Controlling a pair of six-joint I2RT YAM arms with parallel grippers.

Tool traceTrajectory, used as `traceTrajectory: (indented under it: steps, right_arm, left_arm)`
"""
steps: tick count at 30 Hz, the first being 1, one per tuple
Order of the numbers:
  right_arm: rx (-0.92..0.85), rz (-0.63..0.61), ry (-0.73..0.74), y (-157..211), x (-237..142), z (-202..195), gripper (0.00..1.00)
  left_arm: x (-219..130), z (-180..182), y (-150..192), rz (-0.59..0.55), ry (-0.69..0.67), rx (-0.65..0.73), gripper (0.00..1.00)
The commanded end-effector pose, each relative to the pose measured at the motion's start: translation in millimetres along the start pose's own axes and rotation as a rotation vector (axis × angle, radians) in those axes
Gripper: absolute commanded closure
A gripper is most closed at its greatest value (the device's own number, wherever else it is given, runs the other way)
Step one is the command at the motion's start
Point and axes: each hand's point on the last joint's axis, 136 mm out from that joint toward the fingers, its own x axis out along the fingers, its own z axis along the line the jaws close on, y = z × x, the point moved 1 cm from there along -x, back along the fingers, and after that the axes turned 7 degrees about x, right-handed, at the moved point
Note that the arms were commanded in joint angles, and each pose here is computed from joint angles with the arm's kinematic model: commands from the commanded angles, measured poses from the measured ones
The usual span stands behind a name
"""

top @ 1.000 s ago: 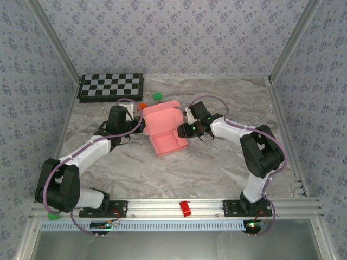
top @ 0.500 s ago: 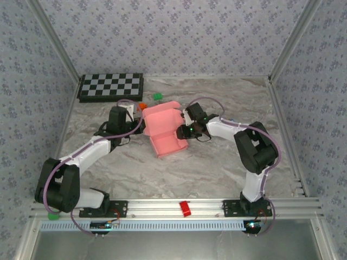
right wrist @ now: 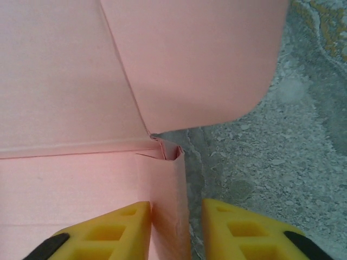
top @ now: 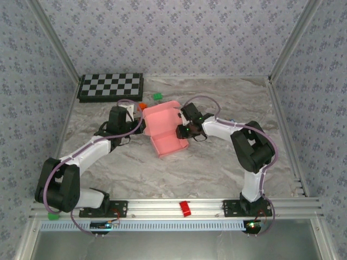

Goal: Fold the paper box

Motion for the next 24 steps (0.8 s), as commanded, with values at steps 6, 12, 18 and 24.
traceTrajectory:
  steps: [6, 12, 18, 24]
  right_arm:
    - [-0.033, 0.021, 0.14, 5.6, 6.5, -14.5, 0.75]
    - [-0.061, 0.026, 0.194, 10.1, 7.5, -17.3, 0.77]
    - [-0.086, 0.034, 0.255, 13.3, 7.1, -20.8, 0.81]
    - [-0.121, 0.044, 0.312, 16.4, 8.0, -22.5, 0.82]
  left_arm:
    - [4.7, -6.1, -2.7, -0.005, 0.035, 0.001, 1.0]
    - [7.5, -5.3, -1.7, -0.001, 0.035, -0.001, 1.0]
    - [9.7, -4.2, 0.1, 0.006, 0.034, -0.003, 1.0]
    - [10.5, -3.7, 1.0, 0.008, 0.034, -0.005, 1.0]
